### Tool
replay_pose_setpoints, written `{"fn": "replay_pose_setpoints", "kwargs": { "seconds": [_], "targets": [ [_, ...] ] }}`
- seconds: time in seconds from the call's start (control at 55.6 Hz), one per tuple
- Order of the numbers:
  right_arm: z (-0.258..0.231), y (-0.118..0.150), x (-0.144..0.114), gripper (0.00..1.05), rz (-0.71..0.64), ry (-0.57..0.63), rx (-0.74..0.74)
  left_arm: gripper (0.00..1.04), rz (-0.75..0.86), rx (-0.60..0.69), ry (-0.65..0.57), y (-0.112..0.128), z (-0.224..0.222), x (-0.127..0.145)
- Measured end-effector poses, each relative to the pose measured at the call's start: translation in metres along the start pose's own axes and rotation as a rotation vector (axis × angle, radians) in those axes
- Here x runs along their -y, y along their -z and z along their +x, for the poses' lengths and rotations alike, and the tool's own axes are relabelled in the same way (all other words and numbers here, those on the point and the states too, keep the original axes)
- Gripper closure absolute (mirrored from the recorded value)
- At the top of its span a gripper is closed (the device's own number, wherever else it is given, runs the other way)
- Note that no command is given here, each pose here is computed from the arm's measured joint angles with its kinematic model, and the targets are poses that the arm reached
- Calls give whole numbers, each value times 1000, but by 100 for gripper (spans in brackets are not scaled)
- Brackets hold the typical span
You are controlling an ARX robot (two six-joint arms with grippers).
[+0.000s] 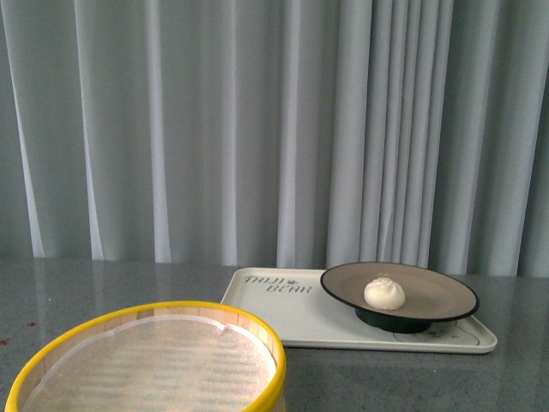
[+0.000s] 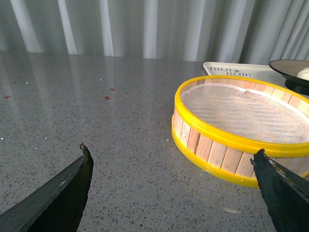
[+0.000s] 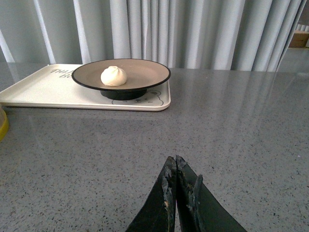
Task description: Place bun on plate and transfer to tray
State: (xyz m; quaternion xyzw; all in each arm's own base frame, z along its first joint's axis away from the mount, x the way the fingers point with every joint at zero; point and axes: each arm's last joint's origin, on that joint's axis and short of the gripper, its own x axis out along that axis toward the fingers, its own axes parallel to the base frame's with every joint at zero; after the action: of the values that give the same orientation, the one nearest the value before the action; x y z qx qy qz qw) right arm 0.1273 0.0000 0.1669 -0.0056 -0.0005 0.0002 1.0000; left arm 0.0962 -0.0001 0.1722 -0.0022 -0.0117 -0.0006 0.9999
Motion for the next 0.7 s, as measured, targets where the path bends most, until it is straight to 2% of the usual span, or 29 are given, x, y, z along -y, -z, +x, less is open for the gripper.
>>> {"fn": "replay_pose_setpoints", "kwargs": {
  "seconds": [0.702],
  "targets": [
    [-18, -1, 0, 103, 0, 0, 7, 7, 0, 0, 0, 0, 0, 0]
  ]
}}
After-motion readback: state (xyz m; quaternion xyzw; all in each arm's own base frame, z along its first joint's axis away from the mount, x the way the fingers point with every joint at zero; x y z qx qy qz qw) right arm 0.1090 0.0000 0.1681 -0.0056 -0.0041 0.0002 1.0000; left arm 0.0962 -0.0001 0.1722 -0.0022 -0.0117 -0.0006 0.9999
